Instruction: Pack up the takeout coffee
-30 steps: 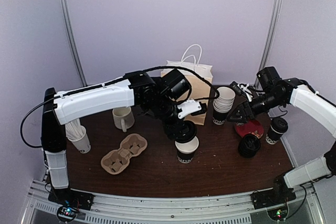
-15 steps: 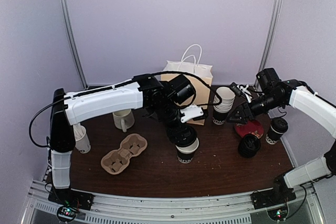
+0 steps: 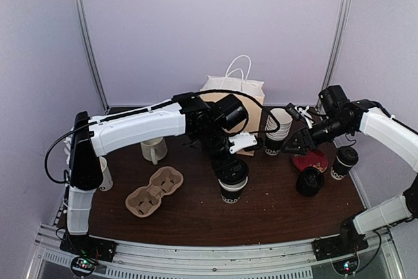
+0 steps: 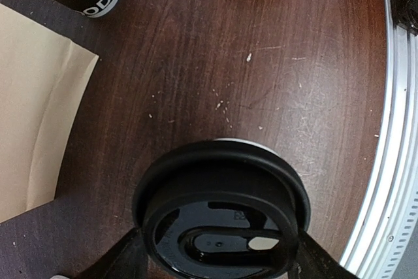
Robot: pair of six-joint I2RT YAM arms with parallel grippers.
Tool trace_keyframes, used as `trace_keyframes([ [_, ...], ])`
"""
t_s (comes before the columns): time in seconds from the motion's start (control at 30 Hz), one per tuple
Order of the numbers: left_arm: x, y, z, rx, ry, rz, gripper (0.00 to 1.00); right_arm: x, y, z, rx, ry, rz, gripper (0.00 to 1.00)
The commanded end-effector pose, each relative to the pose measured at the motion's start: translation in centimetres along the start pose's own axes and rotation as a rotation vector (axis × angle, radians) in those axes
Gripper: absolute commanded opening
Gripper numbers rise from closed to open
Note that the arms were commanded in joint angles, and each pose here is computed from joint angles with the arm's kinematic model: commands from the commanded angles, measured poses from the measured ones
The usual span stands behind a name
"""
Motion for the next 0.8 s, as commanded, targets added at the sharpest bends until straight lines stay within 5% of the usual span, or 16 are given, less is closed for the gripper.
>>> trace_keyframes([
  [0.0, 0.6, -0.1, -0.4, 0.011, 0.001, 0.015, 0.72, -0.2, 0.0, -0.1, -0.007, -0.008, -0.012, 0.66],
  [0.77, -1.4, -0.9, 0.4, -0.027, 0.106, 0.020, 0.73, 0.0, 0.2, 0.2, -0.005, -0.015, -0.011, 0.67],
])
Point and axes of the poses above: each gripper's point midway between its finger pads, its own x axis back along the fingers, its own y axis along the line the jaws close on, z = x × y, the point moved 5 cm from there along x, back along the fingers, and after that the axes turned 2 degrees about x, right-handed, at the moved point
